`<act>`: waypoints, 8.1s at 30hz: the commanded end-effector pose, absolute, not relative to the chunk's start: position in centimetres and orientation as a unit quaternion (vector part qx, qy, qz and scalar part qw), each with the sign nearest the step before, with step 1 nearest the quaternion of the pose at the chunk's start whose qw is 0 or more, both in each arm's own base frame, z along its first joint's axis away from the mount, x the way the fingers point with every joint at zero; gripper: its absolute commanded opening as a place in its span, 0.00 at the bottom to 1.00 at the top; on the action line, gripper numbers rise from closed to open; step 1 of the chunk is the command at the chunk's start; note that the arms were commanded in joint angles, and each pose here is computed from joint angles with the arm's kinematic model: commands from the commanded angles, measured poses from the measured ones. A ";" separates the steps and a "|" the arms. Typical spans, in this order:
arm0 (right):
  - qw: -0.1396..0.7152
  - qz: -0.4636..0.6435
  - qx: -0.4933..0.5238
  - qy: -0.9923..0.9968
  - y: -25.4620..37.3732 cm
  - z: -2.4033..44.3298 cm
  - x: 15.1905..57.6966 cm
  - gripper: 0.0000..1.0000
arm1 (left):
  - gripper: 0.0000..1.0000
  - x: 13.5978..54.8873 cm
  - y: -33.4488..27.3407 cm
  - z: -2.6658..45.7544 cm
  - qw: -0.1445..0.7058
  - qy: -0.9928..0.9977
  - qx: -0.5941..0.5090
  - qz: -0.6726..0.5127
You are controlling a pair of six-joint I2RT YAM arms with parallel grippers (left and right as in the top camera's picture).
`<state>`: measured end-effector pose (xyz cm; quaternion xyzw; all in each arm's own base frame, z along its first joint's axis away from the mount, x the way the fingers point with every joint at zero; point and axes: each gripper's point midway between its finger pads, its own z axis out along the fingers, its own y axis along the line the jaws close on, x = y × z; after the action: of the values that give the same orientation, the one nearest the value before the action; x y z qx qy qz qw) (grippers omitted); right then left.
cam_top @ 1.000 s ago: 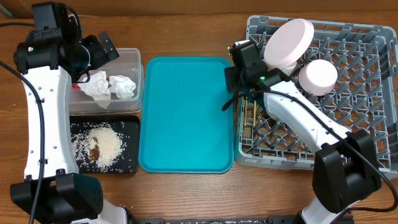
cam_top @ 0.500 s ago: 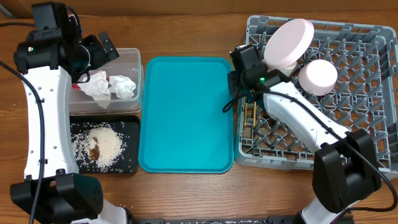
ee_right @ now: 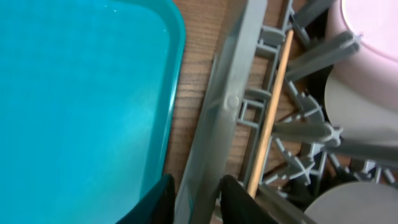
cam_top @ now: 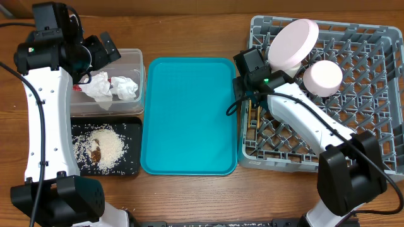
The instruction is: Sort waste into correct bins and load items into the dishwasher
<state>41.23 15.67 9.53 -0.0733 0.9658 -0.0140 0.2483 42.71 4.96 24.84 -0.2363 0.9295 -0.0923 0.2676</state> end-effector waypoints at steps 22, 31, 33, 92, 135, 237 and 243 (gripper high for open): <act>0.194 -0.037 -0.055 0.979 14.2 8.0 38.9 0.13 | 1.00 43.1 5.0 25.4 0.277 0.928 -0.232 -0.087; 0.178 -0.038 -0.046 0.982 14.0 7.7 38.2 0.13 | 1.00 43.1 5.0 25.4 0.277 0.928 -0.232 -0.087; 0.174 -0.039 -0.047 0.983 13.9 7.7 38.0 0.13 | 1.00 43.1 5.0 25.4 0.277 0.928 -0.232 -0.087; 0.373 0.033 -0.020 0.927 15.7 27.2 42.9 1.00 | 1.00 43.1 5.0 25.5 0.277 0.928 -0.232 -0.087; 0.729 0.241 0.168 0.619 2.0 28.2 22.5 1.00 | 1.00 43.1 5.0 25.4 0.277 0.928 -0.232 -0.087; 0.682 0.157 0.032 0.714 4.5 17.0 24.2 1.00 | 1.00 20.8 -0.4 35.9 0.509 0.846 -0.132 -0.085; 0.682 0.157 0.032 0.714 4.5 17.0 24.2 1.00 | 1.00 18.7 -0.3 27.5 0.459 0.875 -0.136 -0.074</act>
<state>24.24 4.50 17.12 0.0351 0.7163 0.1583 0.6787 19.67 -0.79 30.45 -0.1398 0.8682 -0.0944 0.4666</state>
